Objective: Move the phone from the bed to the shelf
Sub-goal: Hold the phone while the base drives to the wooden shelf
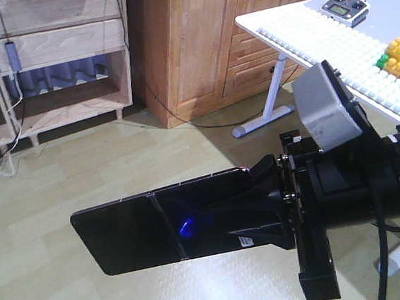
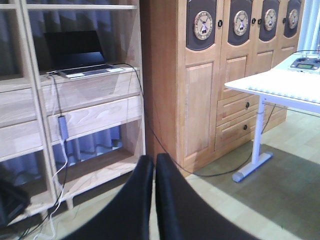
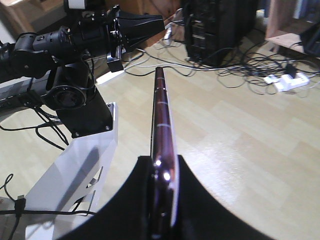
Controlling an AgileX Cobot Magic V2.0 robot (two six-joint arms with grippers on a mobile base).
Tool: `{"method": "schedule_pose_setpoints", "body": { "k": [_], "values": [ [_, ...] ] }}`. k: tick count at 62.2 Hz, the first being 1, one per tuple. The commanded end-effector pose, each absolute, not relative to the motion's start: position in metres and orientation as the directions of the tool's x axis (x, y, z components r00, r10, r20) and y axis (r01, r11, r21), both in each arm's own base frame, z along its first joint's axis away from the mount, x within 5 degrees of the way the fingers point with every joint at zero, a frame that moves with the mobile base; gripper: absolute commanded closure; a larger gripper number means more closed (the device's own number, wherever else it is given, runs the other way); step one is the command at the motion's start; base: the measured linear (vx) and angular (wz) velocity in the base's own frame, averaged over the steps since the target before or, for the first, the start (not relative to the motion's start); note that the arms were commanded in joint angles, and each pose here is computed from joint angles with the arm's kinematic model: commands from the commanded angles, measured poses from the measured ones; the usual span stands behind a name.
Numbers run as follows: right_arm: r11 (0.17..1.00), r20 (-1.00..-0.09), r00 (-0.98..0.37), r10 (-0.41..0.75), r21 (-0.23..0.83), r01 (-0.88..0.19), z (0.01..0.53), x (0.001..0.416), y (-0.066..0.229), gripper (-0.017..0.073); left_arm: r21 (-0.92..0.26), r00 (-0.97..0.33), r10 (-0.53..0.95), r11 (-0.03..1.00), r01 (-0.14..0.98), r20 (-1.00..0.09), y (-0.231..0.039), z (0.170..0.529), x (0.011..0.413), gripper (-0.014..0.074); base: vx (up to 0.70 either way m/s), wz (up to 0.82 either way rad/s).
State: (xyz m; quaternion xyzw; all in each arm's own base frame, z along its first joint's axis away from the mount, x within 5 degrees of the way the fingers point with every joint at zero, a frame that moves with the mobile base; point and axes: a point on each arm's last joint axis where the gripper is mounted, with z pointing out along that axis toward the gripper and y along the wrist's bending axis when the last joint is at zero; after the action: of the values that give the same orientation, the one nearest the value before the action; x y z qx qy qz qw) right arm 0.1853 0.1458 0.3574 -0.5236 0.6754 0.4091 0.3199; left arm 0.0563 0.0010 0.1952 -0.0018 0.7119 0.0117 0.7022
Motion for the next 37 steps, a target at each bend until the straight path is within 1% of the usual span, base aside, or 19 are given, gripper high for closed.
{"method": "schedule_pose_setpoints", "body": {
  "k": [1,18,37],
  "values": [
    [0.044,-0.9,-0.225,-0.373,0.225,-0.973,0.3774,0.174,0.1464,0.0561,-0.004,0.091,-0.002,1.0,-0.024,-0.996,0.0013,0.2106,0.0543,0.0592,0.45,-0.04],
    [0.044,-0.9,-0.225,-0.373,0.225,-0.973,0.3774,0.174,0.1464,0.0561,-0.004,0.091,-0.002,1.0,-0.024,-0.996,0.0013,0.2106,0.0543,0.0592,0.46,0.01],
    [0.044,-0.9,-0.225,-0.373,0.225,-0.973,0.3774,0.174,0.1464,0.0561,-0.004,0.091,-0.002,1.0,-0.024,-0.996,0.0013,0.2106,0.0543,0.0592,0.47,0.12]
  ]
}}
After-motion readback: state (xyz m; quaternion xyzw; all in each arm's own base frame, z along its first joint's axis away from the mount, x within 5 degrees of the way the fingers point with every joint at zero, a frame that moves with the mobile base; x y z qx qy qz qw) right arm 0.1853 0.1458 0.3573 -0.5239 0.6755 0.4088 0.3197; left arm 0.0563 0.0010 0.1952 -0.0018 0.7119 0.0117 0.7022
